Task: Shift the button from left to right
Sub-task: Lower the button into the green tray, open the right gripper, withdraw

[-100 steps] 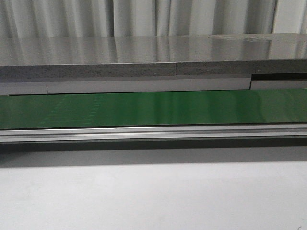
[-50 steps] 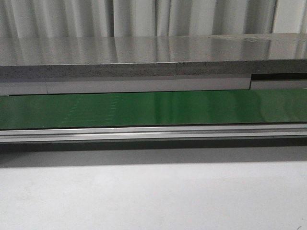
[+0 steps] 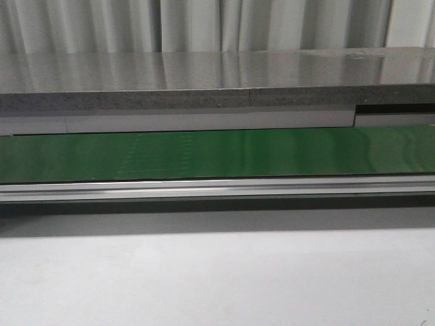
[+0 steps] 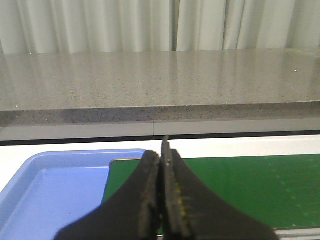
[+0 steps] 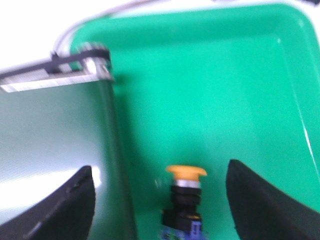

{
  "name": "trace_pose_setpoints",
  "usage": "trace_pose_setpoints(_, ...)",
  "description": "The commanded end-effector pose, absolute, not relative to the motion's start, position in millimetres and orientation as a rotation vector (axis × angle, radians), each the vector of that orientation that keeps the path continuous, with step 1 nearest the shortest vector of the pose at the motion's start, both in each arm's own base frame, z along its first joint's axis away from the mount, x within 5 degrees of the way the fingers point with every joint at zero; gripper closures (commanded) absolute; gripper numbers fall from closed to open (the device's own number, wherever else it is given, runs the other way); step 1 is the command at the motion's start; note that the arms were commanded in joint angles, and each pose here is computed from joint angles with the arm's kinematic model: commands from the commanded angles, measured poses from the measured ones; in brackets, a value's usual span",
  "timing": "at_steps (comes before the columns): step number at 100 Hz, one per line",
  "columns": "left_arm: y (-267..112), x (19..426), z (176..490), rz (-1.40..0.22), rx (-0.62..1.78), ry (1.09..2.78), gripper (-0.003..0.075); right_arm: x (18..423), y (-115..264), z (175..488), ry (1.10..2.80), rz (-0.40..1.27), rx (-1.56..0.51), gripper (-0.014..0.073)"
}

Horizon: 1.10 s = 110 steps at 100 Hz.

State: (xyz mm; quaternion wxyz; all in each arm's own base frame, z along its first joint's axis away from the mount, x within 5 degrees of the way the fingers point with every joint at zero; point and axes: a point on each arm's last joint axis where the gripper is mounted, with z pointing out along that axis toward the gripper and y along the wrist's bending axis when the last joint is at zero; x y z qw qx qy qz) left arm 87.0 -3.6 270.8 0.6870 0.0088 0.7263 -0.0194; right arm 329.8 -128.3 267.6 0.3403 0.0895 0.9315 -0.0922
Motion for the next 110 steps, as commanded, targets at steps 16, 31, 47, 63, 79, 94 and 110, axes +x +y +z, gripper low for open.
trace_pose_setpoints(16, -2.3, 87.5, 287.0, -0.039, 0.002, 1.528, 0.0741, 303.6, -108.2, 355.2, 2.053, -0.157, 0.312, 0.0053)
trace_pose_setpoints(31, -2.3, 87.5, 287.0, -0.039, 0.002, 1.528, 0.0741, 283.2, -75.9, 394.0, 1.919, -0.128, 0.216, 0.0053)
trace_pose_setpoints(47, -2.3, 87.5, 287.0, -0.039, 0.002, 1.528, 0.0741, 253.8, -38.6, 425.4, 1.808, -0.068, 0.100, 0.0053)
trace_pose_setpoints(63, -2.3, 87.5, 287.0, -0.039, 0.002, 1.528, 0.0741, 216.3, -17.0, 433.3, 1.728, -0.027, 0.036, 0.0053)
trace_pose_setpoints(79, -2.3, 87.5, 287.0, -0.039, 0.002, 1.528, 0.0741, 178.1, -9.7, 417.3, 1.665, -0.020, 0.024, 0.0053)
trace_pose_setpoints(94, -2.3, 87.5, 287.0, -0.039, 0.002, 1.528, 0.0741, 139.0, -6.6, 394.0, 1.608, -0.017, 0.034, 0.0053)
trace_pose_setpoints(110, -2.3, 87.5, 287.0, -0.039, 0.002, 1.528, 0.0741, 98.6, -3.0, 367.5, 1.569, -0.006, 0.036, 0.0053)
